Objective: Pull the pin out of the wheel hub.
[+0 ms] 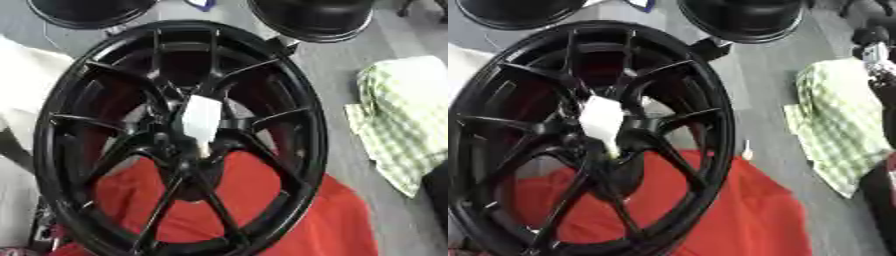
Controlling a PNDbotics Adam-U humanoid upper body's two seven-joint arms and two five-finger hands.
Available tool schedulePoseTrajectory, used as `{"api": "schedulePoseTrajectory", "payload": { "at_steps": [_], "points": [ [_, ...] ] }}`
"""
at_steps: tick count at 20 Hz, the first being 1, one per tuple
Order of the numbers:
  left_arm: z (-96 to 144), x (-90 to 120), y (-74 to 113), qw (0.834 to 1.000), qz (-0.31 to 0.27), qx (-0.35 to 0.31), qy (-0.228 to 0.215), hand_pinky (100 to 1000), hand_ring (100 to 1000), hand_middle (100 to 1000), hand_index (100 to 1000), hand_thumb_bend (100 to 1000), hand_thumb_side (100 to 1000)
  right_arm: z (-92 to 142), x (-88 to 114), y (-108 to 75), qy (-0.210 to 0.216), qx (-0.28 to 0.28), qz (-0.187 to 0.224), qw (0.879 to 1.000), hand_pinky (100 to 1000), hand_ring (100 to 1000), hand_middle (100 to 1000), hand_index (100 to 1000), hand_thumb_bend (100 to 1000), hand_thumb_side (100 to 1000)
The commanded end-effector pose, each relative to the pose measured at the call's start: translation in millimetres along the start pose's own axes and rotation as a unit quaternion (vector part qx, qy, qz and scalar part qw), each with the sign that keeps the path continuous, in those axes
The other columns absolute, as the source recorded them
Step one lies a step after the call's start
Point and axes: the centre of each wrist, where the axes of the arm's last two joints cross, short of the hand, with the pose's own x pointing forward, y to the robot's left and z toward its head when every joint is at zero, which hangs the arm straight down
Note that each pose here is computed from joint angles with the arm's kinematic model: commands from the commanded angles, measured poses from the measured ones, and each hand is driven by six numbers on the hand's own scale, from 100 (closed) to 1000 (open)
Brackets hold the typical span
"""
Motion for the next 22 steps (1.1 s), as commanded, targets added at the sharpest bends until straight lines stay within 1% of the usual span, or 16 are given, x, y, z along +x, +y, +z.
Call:
{"api": "schedulePoseTrajectory", "payload": {
  "at_steps": [1, 5, 8, 10, 13, 15, 17, 20, 22],
  "points": [
    [-3.5, 7.2, -0.7, 1.000, 0.001, -0.004, -0.012, 771, 616, 557, 691, 112, 831, -3.2, 9.1, -4.5, -0.016, 0.002, 0.011, 1.000, 864, 811, 693, 742, 100, 383],
    [-3.1, 7.0, -0.8, 1.000, 0.001, -0.003, -0.011, 770, 616, 557, 691, 112, 831, -3.8, 9.7, -5.0, -0.017, 0.002, 0.013, 1.000, 864, 812, 695, 743, 100, 378],
    [-3.0, 6.9, -0.9, 1.000, 0.000, -0.004, -0.010, 770, 616, 556, 691, 112, 831, -5.7, 12.0, -6.8, -0.022, 0.008, 0.023, 0.999, 864, 814, 698, 746, 100, 359],
    [-3.0, 7.0, -1.0, 1.000, 0.000, -0.006, -0.010, 770, 616, 557, 691, 112, 831, -9.4, 16.4, -9.4, -0.032, 0.019, 0.038, 0.999, 864, 817, 701, 749, 100, 334],
    [-2.8, 6.9, -0.6, 1.000, -0.002, -0.007, -0.009, 770, 616, 556, 691, 112, 831, -19.0, 27.5, -13.6, -0.059, 0.048, 0.075, 0.994, 865, 825, 716, 760, 100, 275],
    [-2.5, 6.7, -0.4, 1.000, -0.003, -0.008, -0.008, 770, 616, 556, 691, 112, 831, -26.3, 36.4, -15.0, -0.080, 0.076, 0.106, 0.988, 865, 833, 727, 767, 100, 251],
    [-2.3, 6.6, -0.3, 1.000, -0.004, -0.009, -0.007, 769, 616, 556, 691, 111, 831, -33.8, 45.6, -14.0, -0.104, 0.109, 0.138, 0.979, 864, 837, 734, 772, 100, 233],
    [-1.9, 6.4, 0.0, 1.000, -0.006, -0.011, -0.006, 769, 616, 556, 691, 112, 831, -44.6, 60.6, -14.7, -0.136, 0.153, 0.189, 0.960, 863, 836, 735, 773, 100, 184],
    [-1.8, 6.4, 0.0, 1.000, -0.007, -0.013, -0.005, 769, 616, 556, 691, 112, 831, -51.8, 71.8, -15.5, -0.157, 0.179, 0.220, 0.946, 864, 837, 736, 774, 100, 152]
  ]
}}
